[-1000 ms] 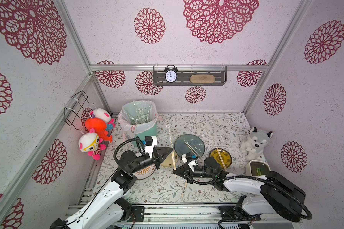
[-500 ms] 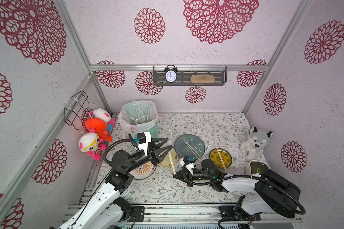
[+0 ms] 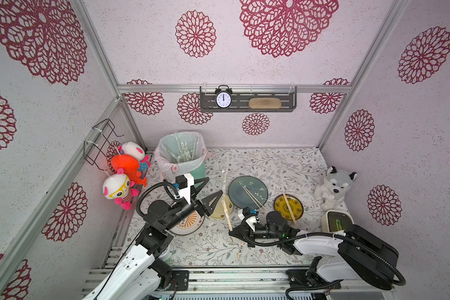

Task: Remove the packaging of disposable chopsticks
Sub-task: Remove the packet bag from the disposable chopsticks.

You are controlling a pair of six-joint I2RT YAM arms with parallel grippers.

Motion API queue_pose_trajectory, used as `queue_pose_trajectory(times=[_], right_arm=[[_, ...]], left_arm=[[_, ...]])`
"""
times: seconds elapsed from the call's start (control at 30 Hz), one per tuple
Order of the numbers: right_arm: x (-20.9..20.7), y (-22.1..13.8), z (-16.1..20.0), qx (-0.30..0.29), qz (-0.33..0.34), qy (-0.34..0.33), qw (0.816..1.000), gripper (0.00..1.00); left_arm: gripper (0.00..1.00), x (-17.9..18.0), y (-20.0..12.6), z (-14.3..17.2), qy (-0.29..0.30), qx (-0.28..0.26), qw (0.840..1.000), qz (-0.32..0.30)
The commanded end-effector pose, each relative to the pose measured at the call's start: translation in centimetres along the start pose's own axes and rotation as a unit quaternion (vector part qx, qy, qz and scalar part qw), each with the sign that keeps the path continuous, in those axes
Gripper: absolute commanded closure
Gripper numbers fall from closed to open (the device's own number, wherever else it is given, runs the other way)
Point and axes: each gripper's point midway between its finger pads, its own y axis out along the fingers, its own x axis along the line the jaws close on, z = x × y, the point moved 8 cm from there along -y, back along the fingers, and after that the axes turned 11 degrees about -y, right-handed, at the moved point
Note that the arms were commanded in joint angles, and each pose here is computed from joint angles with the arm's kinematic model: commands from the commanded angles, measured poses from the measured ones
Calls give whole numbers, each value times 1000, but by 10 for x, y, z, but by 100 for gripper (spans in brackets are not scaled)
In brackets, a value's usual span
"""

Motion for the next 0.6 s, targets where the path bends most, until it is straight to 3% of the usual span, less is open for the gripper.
queue_pose_trajectory(times=[0.0,0.1,0.13,0.23,0.27,0.57], right_arm=[[3,2,-11,-13,-5,-22,1000,100],[1,4,-11,-12,-6,-20,1000,100],[1,5,-11,-11,-6,-19,1000,100],[1,5,-10,-8,-4,-19,1000,100],[1,5,-9,-6,-3,-17,1000,100],[-4,12,6,9,-9,7,1000,100]], left_arm=[[17,5,17,7,-19,28,999,30],[27,10,29,9,-21,41,998,31],[36,11,31,10,-23,47,998,30],[78,13,33,6,-26,34,999,24],[86,12,32,4,-24,26,999,20],[89,-2,21,-30,1,-6,1000,13]])
